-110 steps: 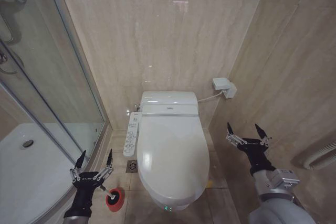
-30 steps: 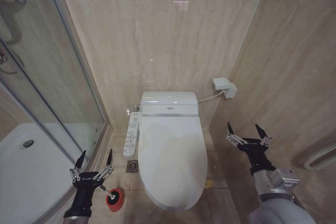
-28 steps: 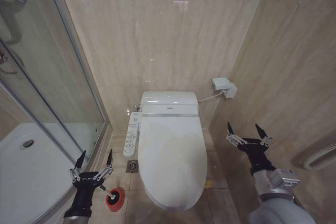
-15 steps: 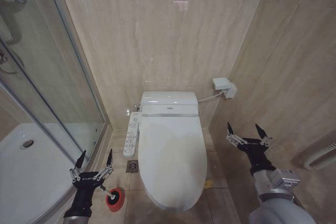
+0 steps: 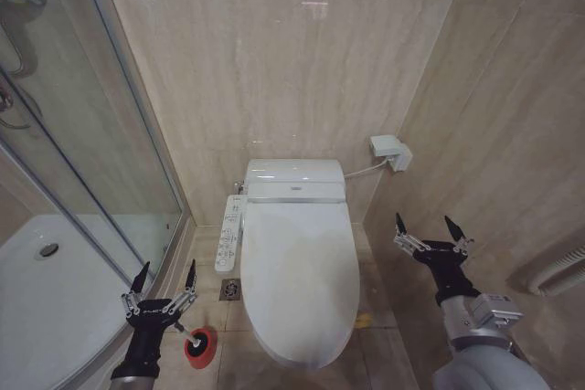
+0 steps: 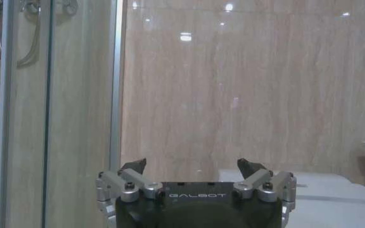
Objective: Open the toilet lid, clean the toilet bowl with a toilet brush, close the toilet lid, and flush.
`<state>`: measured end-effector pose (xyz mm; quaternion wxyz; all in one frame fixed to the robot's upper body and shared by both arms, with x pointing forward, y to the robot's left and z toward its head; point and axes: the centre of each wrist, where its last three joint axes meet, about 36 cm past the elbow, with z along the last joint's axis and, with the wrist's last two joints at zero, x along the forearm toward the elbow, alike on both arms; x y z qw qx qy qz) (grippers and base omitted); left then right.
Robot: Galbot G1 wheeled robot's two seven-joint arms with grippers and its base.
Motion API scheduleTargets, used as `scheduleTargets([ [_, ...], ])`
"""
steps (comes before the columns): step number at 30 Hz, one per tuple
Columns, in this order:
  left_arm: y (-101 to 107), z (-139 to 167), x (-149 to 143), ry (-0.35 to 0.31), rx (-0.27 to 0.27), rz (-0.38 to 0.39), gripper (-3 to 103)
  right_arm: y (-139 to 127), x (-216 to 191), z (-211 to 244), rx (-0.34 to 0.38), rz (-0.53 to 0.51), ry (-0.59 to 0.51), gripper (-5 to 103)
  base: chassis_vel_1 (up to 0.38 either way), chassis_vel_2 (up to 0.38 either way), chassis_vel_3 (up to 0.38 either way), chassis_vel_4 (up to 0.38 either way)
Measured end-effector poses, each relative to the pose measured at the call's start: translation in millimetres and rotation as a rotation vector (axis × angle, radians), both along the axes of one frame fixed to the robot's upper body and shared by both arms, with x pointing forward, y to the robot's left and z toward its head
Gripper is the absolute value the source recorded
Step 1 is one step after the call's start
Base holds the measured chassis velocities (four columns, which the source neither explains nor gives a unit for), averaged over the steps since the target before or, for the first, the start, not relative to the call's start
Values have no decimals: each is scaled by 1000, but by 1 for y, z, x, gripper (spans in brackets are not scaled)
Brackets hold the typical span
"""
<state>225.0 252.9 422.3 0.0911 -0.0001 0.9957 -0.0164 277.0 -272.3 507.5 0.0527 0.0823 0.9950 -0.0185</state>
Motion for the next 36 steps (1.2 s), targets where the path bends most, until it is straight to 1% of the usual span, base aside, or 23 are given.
scheduleTargets([
  [36, 0, 0, 0, 0, 0, 0, 97, 0, 0, 0, 0, 0, 0, 100, 0, 0, 0, 0],
])
